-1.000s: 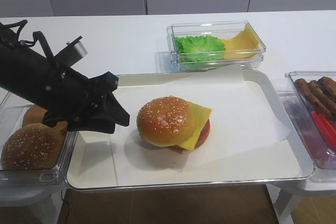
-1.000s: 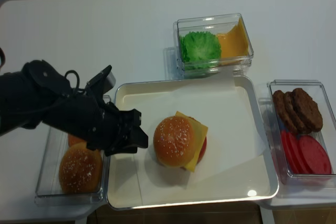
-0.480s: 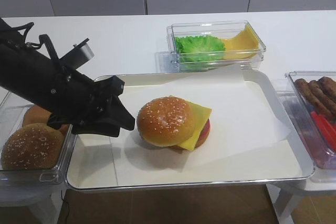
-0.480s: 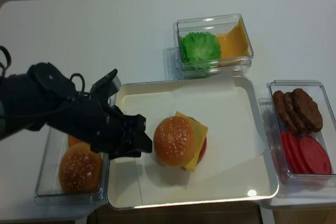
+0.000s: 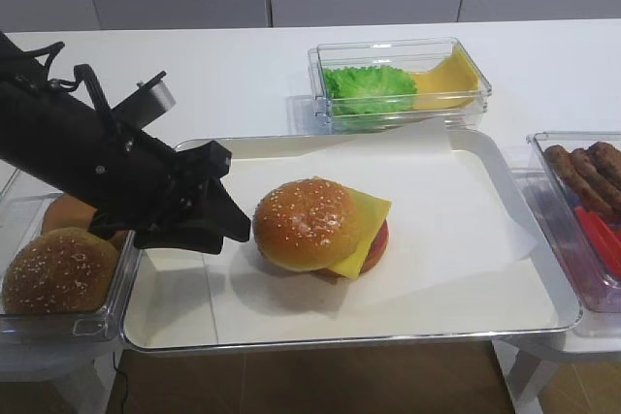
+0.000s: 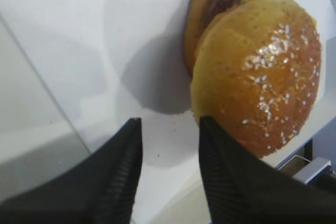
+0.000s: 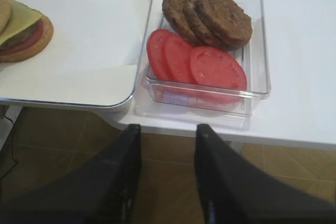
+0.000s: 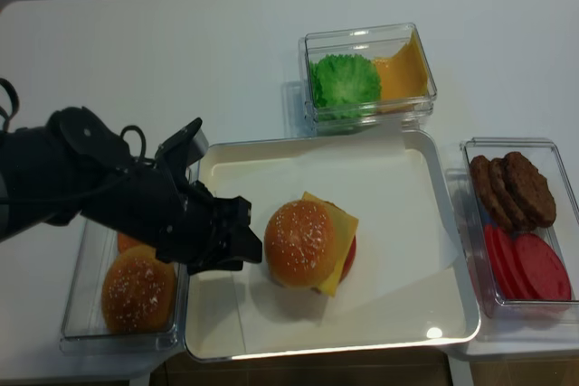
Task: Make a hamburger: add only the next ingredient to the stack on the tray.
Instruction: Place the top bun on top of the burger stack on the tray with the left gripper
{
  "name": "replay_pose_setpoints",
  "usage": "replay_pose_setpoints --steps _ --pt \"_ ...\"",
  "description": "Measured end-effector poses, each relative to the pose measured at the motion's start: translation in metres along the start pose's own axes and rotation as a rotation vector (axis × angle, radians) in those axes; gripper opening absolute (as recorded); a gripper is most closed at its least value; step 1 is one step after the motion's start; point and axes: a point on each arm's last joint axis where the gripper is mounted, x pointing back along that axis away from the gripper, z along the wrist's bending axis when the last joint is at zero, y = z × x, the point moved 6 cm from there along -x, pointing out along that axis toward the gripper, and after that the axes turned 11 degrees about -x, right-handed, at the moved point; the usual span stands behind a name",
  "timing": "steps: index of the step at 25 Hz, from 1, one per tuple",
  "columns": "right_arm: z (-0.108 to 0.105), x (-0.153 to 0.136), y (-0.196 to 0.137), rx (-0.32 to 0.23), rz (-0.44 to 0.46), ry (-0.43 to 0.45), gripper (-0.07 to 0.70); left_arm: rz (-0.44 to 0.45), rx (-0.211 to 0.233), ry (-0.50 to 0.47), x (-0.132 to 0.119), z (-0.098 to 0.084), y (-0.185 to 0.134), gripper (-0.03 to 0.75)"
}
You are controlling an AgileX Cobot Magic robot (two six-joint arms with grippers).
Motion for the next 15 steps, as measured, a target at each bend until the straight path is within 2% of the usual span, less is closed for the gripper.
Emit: replay_pose_setpoints --steps 15 --pt "0.0000 0.0000 0.0000 0.000 0.000 0.000 0.260 0.017 -0.024 -0.008 -0.0046 -0.0078 -0.0040 0.276"
